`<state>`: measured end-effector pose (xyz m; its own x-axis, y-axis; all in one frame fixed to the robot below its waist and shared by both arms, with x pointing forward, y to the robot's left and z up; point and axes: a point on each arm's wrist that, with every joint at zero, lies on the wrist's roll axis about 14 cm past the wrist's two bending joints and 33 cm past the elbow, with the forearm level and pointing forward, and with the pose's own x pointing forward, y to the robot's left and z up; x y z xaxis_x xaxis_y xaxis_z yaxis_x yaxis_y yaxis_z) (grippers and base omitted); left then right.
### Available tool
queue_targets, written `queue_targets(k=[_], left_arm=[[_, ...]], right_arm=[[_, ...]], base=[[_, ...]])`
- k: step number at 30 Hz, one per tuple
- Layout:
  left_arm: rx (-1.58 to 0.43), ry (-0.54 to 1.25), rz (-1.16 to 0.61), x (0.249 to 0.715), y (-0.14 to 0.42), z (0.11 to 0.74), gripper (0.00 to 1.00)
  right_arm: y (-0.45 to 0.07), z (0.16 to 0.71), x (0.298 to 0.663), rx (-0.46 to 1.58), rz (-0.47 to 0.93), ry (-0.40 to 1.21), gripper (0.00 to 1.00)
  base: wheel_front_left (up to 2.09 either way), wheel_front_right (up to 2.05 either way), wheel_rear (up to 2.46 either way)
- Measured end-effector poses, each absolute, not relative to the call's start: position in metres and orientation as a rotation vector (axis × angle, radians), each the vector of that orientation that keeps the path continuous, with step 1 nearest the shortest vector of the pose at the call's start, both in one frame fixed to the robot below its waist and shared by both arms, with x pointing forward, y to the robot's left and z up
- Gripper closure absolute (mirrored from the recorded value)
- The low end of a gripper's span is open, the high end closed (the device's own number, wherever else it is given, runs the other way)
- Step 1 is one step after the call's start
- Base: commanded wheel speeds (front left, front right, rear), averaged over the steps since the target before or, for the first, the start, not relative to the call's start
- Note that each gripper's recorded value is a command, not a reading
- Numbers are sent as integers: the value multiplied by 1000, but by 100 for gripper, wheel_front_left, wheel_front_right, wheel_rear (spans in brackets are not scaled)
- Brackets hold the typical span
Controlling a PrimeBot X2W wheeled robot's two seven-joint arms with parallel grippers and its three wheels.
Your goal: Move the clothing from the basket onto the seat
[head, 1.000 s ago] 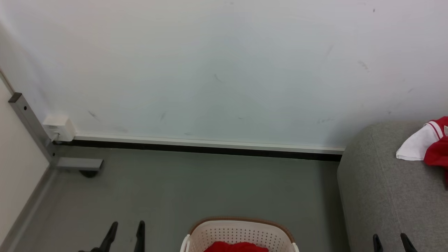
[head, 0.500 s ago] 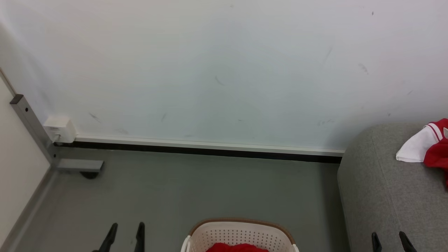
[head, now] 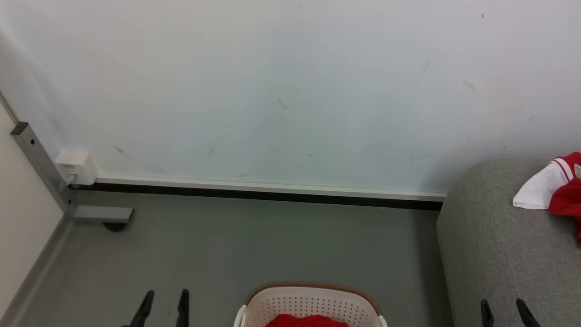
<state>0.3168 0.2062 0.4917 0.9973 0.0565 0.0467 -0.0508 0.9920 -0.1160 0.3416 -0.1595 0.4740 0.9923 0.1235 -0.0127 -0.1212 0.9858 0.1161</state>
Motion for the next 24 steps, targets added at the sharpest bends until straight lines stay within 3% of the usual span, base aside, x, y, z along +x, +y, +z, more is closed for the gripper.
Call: queue_targets(k=[24], left_arm=[[-119,-47,-3,329,189,492,0]], right_arm=[[-164,474,343,118,107,20,0]], base=[[0,0,0]])
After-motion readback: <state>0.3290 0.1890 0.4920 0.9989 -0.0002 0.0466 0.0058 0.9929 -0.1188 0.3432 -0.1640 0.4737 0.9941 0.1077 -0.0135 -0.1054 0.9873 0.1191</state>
